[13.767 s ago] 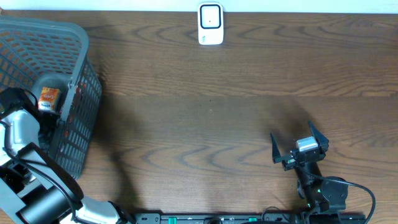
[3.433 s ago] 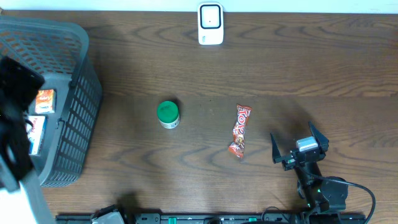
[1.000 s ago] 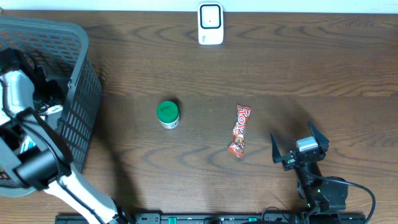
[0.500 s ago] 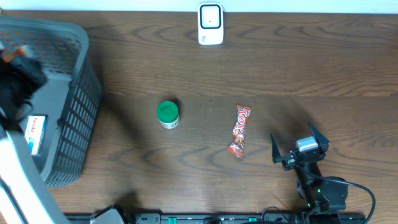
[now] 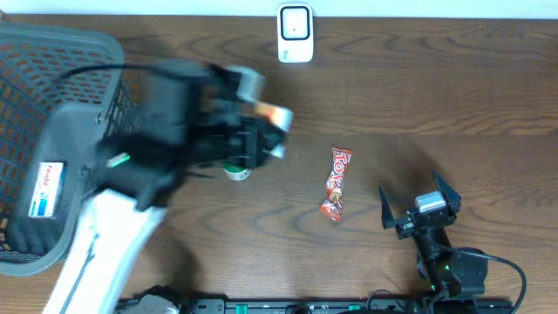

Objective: Scan the item barcode
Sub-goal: 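Carry the orange box out and place it between bottle and candy bar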

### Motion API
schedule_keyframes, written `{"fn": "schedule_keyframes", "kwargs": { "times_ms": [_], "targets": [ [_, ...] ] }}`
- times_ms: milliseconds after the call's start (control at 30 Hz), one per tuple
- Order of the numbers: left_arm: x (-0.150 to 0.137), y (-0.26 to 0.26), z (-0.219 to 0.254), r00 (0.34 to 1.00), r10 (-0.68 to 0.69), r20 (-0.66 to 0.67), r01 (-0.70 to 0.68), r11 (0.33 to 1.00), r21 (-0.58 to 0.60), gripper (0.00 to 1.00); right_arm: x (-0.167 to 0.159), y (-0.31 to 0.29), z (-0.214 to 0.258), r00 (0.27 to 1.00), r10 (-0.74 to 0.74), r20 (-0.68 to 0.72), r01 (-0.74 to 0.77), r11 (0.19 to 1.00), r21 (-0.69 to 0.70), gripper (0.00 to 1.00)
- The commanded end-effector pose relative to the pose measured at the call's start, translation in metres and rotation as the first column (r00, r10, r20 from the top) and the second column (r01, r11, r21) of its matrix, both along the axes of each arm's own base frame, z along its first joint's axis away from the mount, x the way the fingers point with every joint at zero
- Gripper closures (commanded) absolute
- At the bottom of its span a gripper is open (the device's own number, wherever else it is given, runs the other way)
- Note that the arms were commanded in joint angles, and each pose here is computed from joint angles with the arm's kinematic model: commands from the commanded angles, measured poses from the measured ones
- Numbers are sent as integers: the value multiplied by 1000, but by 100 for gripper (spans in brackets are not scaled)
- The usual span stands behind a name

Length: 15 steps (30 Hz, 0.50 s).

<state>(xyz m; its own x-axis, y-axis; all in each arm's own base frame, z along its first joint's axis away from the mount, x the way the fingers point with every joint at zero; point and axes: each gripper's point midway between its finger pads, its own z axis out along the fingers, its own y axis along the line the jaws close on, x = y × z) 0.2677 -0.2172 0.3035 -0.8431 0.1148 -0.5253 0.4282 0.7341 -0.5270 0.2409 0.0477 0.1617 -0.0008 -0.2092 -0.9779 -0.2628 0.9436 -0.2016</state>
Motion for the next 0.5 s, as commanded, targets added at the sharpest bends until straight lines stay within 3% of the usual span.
{"fn": "schedule_keyframes", "kwargs": {
  "times_ms": [0,133,233,333,467],
  "targets": [
    [8,-28,-64,994,-91,-55,100,976,196,59,0,-2,0,1000,-6,-2,6,1000,12,1],
    [9,-51,-124,952,-279,-124,304,903,304,59,0,-2,0,1000,-7,-2,7,1000,12,1],
    [16,-57,-166,929,-315,-196,366,868,337,59,0,-2,0,1000,-7,-2,7,1000,12,1],
    [28,-63,-195,937,-234,-259,314,889,333,59,0,-2,0,1000,-6,-2,6,1000,12,1],
    [59,-75,-222,951,27,-309,73,949,307,59,0,-2,0,1000,-7,-2,7,1000,12,1]
  ]
}}
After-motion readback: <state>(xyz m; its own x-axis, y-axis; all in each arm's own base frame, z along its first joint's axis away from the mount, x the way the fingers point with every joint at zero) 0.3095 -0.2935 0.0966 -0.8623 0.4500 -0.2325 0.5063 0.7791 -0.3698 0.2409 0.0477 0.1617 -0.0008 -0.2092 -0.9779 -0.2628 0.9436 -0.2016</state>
